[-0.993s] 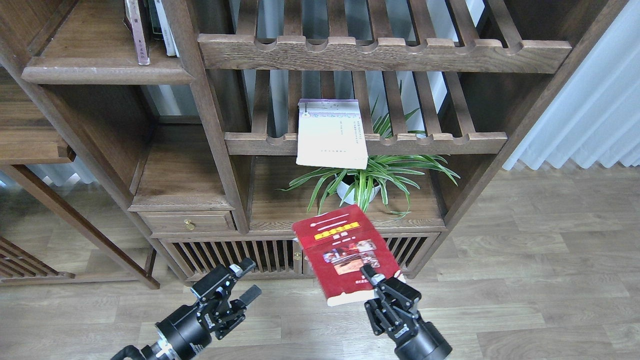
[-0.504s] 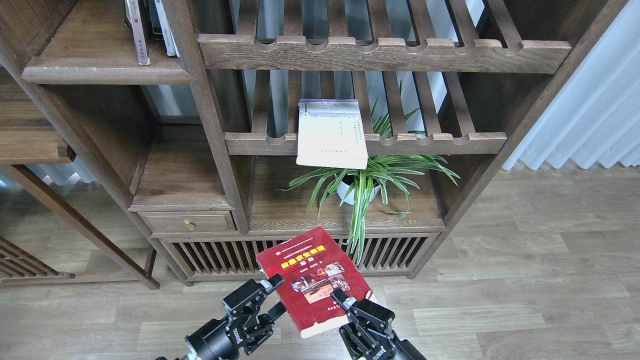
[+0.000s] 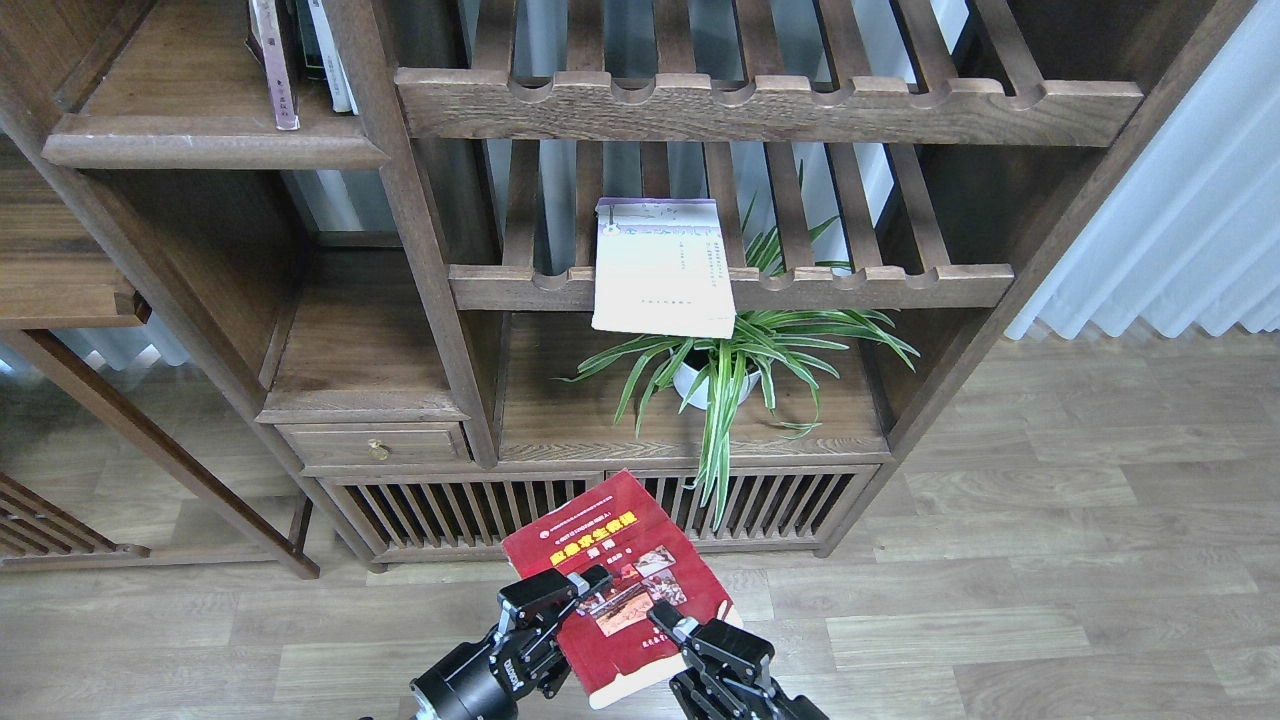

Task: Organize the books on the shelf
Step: 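Carry the red book with the left gripper up to the upper-left shelf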

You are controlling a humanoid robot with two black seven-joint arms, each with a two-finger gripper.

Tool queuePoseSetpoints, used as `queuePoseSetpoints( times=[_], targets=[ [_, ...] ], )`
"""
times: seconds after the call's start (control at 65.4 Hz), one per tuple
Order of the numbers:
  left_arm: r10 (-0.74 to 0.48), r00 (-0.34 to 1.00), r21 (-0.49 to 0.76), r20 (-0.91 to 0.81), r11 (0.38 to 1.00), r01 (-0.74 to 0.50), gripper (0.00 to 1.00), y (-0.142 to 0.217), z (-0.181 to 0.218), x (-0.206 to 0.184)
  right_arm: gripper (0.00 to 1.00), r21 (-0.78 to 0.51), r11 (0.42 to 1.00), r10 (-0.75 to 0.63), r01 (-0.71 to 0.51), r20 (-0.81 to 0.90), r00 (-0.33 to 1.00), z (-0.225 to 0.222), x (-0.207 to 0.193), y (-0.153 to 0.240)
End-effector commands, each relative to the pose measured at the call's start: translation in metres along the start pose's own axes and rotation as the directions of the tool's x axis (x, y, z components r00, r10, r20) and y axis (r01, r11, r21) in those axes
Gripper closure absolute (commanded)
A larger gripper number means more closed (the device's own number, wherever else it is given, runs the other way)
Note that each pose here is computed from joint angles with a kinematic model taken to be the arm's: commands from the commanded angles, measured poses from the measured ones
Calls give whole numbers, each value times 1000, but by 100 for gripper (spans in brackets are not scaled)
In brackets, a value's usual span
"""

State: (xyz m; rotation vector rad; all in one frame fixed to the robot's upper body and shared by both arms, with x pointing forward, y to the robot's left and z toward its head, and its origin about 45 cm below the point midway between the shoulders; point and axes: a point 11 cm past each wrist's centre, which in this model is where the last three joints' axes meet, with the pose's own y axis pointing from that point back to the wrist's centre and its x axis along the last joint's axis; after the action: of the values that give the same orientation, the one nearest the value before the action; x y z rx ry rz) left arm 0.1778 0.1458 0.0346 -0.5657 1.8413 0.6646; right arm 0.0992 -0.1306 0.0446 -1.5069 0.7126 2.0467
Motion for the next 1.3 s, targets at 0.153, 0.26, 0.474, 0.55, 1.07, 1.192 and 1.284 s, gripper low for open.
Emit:
queuePoseSetpoints(
  times=[0.153,0.26,0.474,0.55,1.07,1.192,1.284],
  targets=[
    [61,974,-172,219,985,-23,99,73,105,-49,4,-39,998,40,-43,-71,997,2,5,2],
    [74,913,-245,401,969,29,99,109,161,-118,4,-39,998,39,-42,-70,997,2,5,2],
    [15,730,-287,684,925,250,99,139,213,-272,4,-36,998,51,-54,-68,996,1,9,4],
    [-14,641,-251,768,914,320,99,137,217,-329,3,-34,998,52,-55,-68,996,1,9,4],
    [395,113,-410,912,855,317,98,174,258,-512,2,-20,998,56,-57,-70,996,-3,9,6],
    [420,56,-417,906,860,295,97,157,257,-536,2,-24,998,52,-54,-71,996,-2,8,5],
    [402,30,-393,915,874,287,98,132,251,-552,2,-20,999,48,-50,-72,996,-4,7,4]
  ],
)
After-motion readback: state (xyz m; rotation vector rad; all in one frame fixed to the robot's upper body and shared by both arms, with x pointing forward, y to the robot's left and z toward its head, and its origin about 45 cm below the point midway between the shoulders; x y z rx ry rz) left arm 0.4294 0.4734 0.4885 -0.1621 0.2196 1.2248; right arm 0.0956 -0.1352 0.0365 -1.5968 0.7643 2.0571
